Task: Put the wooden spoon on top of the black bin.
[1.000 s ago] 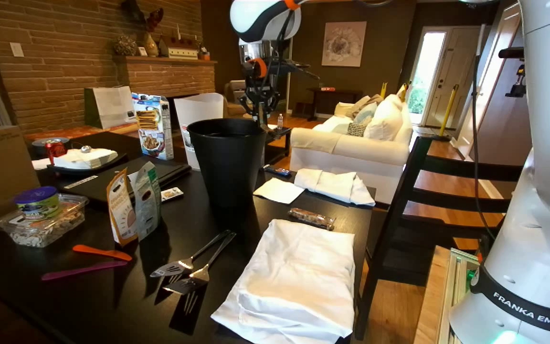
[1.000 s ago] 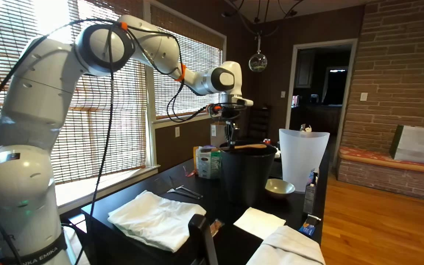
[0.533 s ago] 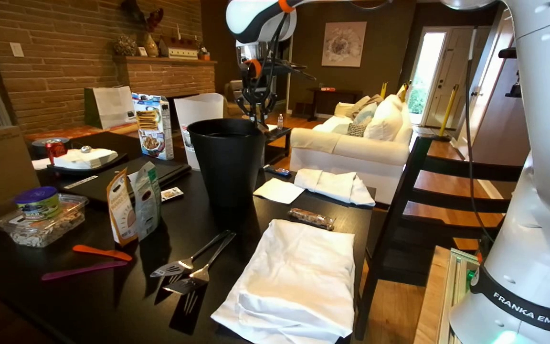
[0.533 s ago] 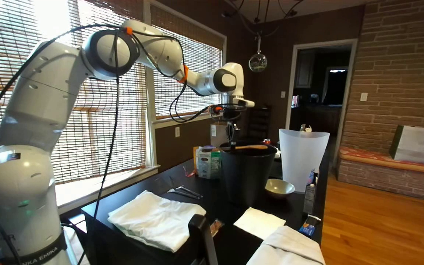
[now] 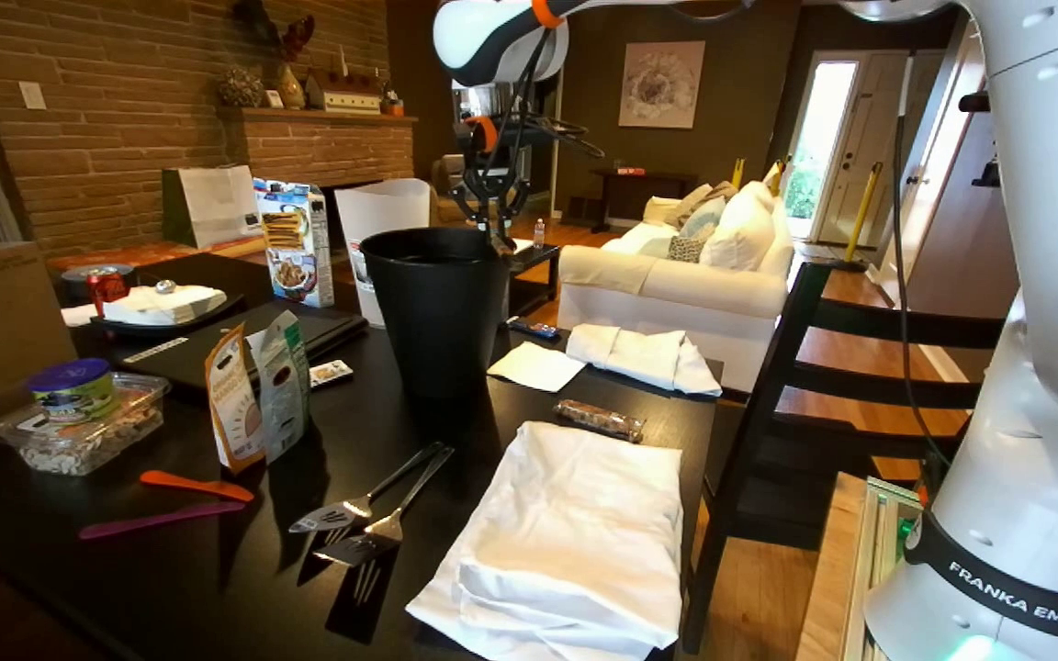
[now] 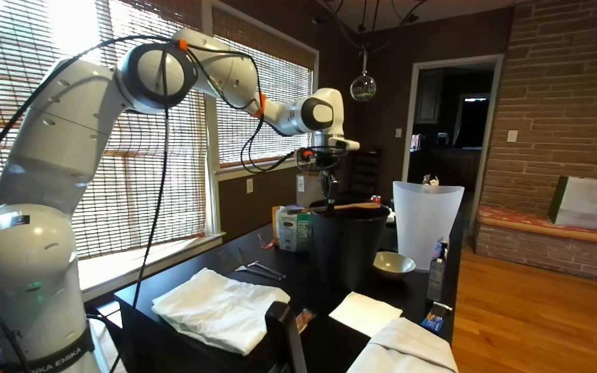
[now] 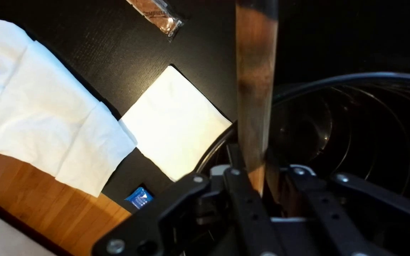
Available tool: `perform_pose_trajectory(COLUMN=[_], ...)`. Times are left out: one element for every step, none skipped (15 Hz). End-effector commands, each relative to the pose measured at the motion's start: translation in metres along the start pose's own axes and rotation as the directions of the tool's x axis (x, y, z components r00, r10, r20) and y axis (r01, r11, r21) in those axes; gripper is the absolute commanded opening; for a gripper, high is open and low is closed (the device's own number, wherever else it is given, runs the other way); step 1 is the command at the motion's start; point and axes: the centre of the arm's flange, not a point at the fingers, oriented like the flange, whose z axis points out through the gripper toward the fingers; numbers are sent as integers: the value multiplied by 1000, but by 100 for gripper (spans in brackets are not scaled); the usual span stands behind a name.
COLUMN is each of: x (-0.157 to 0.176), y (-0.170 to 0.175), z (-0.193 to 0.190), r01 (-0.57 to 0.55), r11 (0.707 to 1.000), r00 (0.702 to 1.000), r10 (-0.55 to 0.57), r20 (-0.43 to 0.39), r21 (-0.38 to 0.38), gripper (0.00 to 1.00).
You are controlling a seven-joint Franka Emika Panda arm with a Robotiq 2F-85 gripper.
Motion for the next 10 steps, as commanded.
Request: perform_pose_trajectory(x=[16,18,21,23,27,30,34,36,38,40], y=[-21,-26,-30,-34,-39,-42,-46,-48,-50,-52], z=[-4,-4,-4,-3,-2,0,1,3,5,6], r01=[-87,-113,-148,-177,-209,-235,-262,-286,-306,-323], r11=[996,994,989,984,978,972,965,958,952,946], r00=[996,993,989,984,977,972,965,958,952,946], r10=[87,113,148,176,209,234,262,286,306,323], r20=[-18,-21,-23,-24,-33,-24,-15,-6,5,17], r21=[0,1,-1,-3,-1,-4,-5,-10,-15,-20], gripper=[5,5,5,5,5,5,5,5,5,5])
